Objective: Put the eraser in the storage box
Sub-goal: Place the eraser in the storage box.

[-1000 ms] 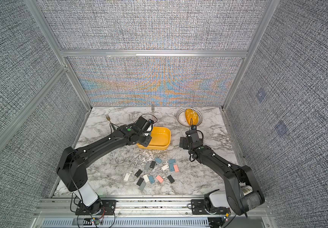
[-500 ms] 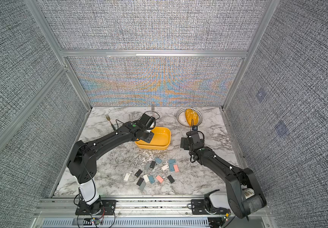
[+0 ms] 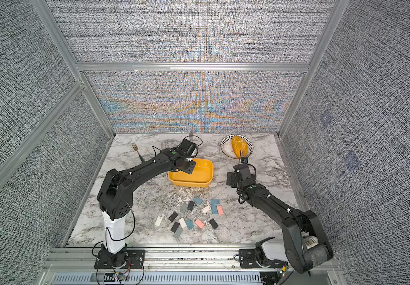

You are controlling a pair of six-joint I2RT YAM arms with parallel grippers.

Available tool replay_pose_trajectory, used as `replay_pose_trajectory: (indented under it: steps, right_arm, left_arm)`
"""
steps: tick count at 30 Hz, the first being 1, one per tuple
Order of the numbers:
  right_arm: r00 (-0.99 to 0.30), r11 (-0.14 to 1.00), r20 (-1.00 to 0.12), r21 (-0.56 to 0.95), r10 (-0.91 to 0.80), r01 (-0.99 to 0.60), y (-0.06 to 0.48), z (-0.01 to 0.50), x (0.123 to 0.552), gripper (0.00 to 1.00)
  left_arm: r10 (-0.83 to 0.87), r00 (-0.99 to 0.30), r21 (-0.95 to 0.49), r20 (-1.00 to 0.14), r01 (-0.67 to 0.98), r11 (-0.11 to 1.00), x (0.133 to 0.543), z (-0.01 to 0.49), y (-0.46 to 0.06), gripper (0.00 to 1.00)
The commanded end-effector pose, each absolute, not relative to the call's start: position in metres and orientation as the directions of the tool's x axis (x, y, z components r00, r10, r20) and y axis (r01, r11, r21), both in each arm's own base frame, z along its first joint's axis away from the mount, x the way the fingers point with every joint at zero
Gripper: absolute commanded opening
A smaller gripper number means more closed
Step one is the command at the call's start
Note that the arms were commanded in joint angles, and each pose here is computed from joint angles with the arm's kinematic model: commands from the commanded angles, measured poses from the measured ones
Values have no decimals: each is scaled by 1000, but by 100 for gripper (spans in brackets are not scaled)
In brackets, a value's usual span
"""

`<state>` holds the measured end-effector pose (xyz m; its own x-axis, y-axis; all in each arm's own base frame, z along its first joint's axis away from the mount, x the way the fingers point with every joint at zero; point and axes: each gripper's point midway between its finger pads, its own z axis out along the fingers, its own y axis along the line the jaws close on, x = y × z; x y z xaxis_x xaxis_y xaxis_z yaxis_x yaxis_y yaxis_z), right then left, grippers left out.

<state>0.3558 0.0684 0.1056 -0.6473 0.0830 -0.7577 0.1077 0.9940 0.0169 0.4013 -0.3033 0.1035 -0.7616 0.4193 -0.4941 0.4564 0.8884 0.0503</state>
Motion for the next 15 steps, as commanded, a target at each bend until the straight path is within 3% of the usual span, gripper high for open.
replay_pose_trajectory:
  steps: [1,15]
  right_arm:
    - [-648,993,-757,10,82,114,66,105,356,98]
    - [-660,993,-747,2,82,120,65,99,355,98]
  left_arm:
    - [403,-771,36,-493,444,895,406,101,-306,29]
    - [390,-794,27,-467,429,903,419,75,-312,29]
